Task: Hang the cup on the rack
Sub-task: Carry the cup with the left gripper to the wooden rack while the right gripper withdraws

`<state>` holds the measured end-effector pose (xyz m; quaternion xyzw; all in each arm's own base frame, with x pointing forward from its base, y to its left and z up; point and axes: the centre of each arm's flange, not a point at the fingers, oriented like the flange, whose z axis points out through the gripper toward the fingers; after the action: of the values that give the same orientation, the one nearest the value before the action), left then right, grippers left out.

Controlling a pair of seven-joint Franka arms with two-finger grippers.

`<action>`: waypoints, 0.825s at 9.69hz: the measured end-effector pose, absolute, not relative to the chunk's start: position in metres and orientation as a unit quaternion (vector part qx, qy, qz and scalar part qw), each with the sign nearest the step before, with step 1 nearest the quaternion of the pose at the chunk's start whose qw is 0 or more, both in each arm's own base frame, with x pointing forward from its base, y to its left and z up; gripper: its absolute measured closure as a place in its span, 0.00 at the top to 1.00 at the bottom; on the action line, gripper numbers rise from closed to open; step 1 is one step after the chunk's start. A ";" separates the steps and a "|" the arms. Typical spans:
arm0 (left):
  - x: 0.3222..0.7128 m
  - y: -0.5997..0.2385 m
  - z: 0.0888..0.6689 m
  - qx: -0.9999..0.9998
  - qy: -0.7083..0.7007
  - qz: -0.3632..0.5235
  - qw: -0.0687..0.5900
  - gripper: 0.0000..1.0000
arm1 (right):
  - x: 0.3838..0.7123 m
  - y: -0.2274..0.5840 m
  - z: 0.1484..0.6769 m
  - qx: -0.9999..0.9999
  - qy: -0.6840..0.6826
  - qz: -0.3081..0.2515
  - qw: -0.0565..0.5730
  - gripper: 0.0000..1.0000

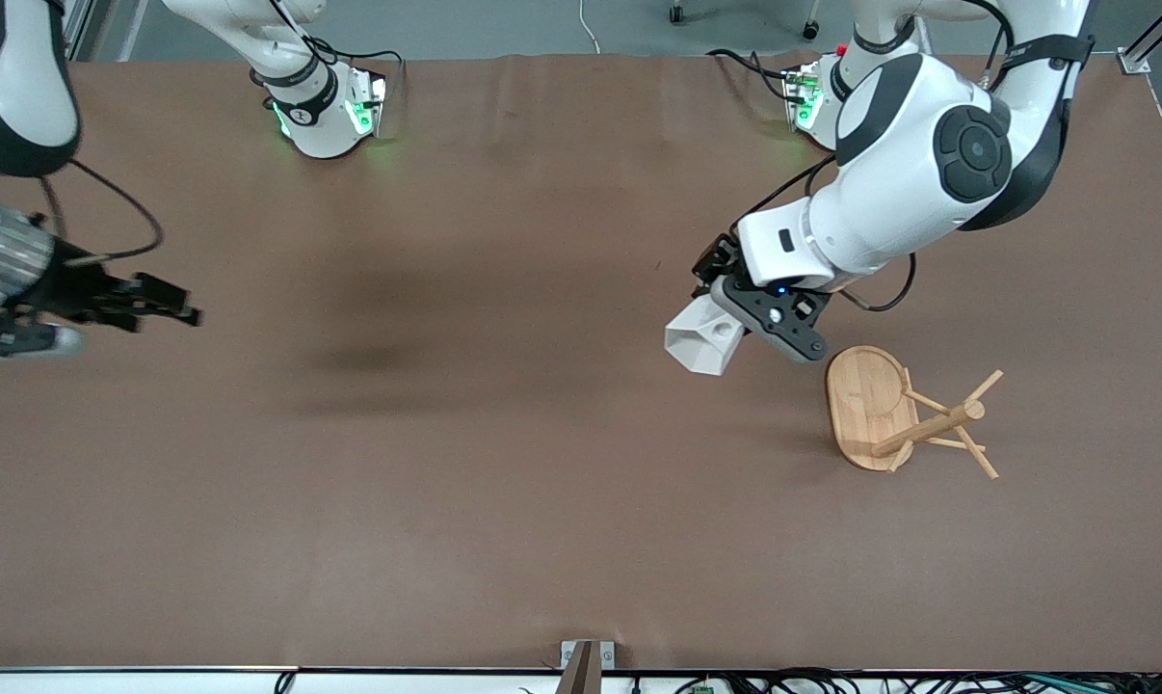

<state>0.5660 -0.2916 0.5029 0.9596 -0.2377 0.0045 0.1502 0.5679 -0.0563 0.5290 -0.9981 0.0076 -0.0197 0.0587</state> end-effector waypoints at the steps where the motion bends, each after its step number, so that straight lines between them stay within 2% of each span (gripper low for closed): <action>1: 0.570 -0.276 0.500 0.968 -0.213 -0.006 0.132 0.76 | 0.565 -0.070 0.551 -0.999 0.013 -0.026 0.044 1.00; 4: 0.577 -0.213 0.473 0.983 -0.149 -0.028 0.105 0.76 | 0.553 -0.089 0.616 -0.999 0.020 -0.024 0.004 1.00; 6: 0.568 -0.192 0.447 0.986 -0.154 -0.024 0.060 0.76 | 0.538 -0.083 0.655 -0.998 0.067 -0.001 0.004 1.00; 8: 0.565 -0.187 0.427 0.986 -0.158 -0.017 0.045 0.76 | 0.534 -0.077 0.668 -0.996 0.086 0.001 0.002 1.00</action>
<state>0.5650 -0.1867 0.4267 0.9862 -0.1584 -0.0167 0.0452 0.5342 -0.0768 0.6677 -0.9963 0.0856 0.0011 0.0019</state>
